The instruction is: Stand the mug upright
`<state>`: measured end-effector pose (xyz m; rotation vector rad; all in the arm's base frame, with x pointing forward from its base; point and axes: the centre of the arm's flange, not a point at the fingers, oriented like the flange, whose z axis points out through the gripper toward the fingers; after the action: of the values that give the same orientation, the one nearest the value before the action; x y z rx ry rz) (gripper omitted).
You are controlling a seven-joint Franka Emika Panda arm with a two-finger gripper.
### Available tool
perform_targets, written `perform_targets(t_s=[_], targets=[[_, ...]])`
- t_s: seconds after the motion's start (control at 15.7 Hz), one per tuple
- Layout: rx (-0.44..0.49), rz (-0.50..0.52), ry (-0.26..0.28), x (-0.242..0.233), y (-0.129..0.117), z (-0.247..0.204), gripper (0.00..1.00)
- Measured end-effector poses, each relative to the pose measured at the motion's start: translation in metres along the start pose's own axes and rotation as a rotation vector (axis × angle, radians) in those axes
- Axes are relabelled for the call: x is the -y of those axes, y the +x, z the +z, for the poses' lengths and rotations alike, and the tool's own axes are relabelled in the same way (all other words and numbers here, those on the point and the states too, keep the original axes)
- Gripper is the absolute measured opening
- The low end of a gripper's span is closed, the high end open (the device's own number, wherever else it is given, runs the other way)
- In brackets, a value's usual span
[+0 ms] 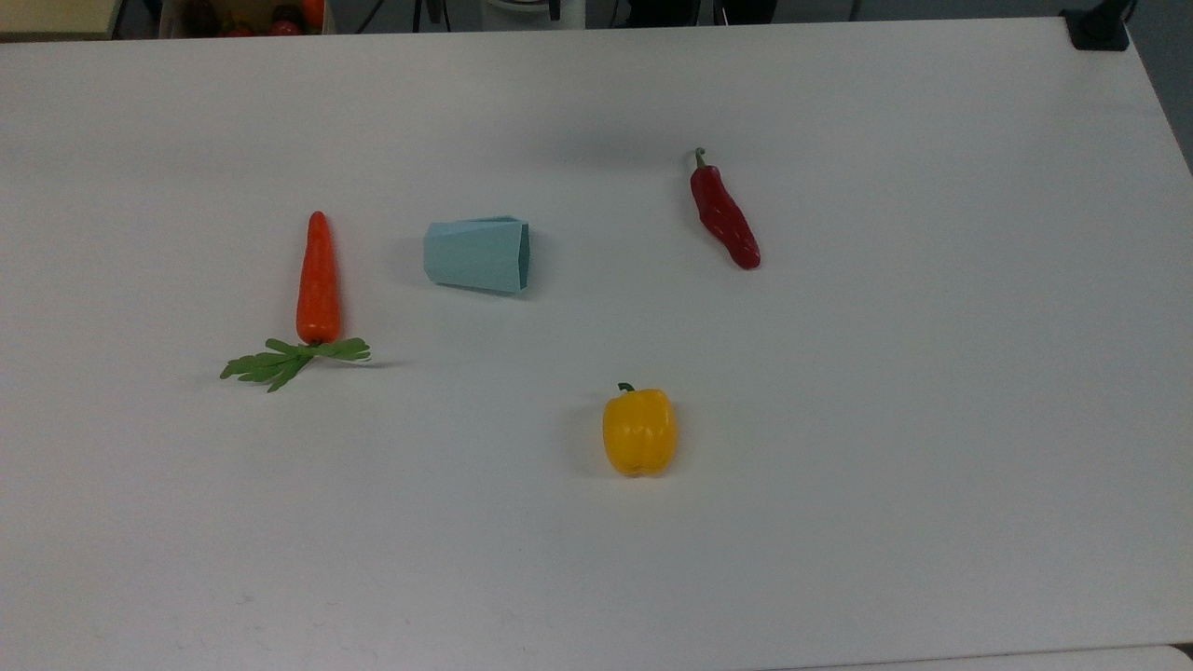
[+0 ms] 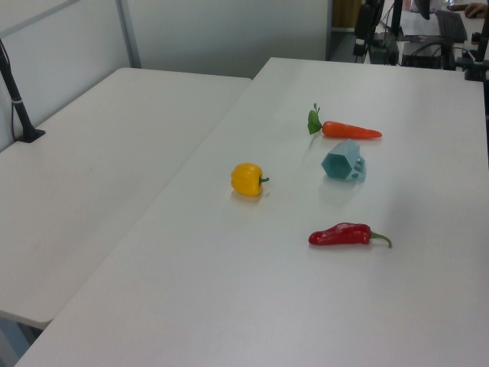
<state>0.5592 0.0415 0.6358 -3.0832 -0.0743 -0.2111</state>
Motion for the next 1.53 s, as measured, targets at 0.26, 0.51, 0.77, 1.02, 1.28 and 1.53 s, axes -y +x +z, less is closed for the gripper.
perform_targets(t_s=[0.26, 0.51, 0.77, 1.02, 1.28, 1.53], targets=[[0.003, -0.009, 0.001, 0.0051, -0.0003, 0.0016, 1.0], [0.004, -0.016, 0.002, 0.0088, -0.0005, 0.0018, 1.0], [0.004, -0.016, 0.002, 0.0088, -0.0005, 0.0018, 1.0], [0.004, -0.016, 0.002, 0.0088, -0.0005, 0.0018, 1.0], [0.004, -0.016, 0.001, 0.0086, -0.0005, 0.0019, 1.0], [0.006, -0.011, -0.006, 0.005, -0.0006, 0.0032, 1.0]])
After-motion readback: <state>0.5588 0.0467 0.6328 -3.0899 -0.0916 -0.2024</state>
